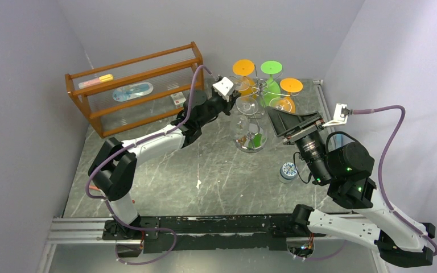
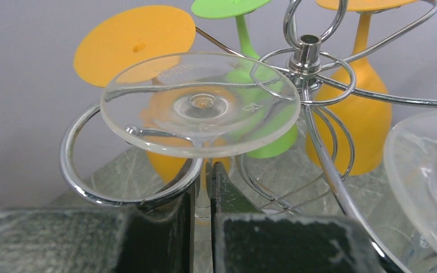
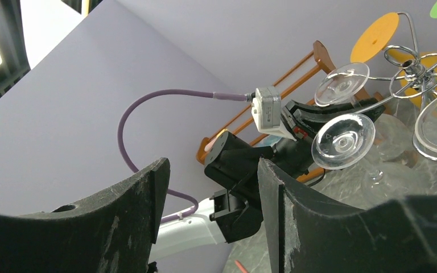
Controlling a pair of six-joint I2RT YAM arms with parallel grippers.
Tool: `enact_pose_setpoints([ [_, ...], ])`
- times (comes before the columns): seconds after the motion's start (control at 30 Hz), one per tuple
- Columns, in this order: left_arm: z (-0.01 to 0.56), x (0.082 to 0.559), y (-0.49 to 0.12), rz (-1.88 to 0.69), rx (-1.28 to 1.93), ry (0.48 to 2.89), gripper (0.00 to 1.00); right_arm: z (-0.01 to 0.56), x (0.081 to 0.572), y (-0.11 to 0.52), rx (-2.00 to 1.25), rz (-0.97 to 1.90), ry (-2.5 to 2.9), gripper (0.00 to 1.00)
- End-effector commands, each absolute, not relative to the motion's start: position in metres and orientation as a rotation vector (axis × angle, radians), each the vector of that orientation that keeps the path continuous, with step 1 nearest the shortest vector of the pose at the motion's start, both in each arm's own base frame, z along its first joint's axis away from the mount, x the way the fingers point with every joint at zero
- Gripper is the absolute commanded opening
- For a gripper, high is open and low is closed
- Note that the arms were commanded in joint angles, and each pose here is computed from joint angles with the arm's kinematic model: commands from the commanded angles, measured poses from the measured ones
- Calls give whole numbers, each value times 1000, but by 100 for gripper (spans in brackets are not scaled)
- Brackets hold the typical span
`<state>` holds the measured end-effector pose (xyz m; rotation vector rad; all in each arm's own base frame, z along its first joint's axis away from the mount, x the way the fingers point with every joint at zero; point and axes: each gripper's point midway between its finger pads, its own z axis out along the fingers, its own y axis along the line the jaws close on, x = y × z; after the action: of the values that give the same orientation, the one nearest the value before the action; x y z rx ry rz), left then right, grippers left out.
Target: Place the wine glass upside down on the wine glass rack
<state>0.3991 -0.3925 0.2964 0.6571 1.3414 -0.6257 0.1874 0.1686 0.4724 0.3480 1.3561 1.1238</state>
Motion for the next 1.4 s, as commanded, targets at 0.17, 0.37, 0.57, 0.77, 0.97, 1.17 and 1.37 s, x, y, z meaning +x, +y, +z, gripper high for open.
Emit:
enact_pose_setpoints([
  [0.17, 383, 383, -373, -627, 661, 1049, 5, 475, 188, 163, 373, 1127, 1333, 61],
  [0.37, 385, 381, -373, -668, 742, 1017, 5, 476, 188, 163, 370, 1127, 1327, 61],
  [0.57, 379, 382, -374, -710, 808, 1012, 5, 476, 188, 164, 370, 1128, 1330, 61],
  [0.77, 365, 374, -384, -749, 899, 1015, 5, 475, 188, 165, 369, 1128, 1333, 61],
  [0.97, 350, 370, -389, -777, 953, 1045, 5, 474, 189, 167, 366, 1127, 1336, 61],
  [1.17, 335, 378, -389, -762, 949, 1111, 5, 473, 190, 170, 363, 1129, 1344, 61],
  [1.37, 325, 390, -394, -749, 957, 1192, 5, 473, 190, 172, 359, 1132, 1347, 61],
])
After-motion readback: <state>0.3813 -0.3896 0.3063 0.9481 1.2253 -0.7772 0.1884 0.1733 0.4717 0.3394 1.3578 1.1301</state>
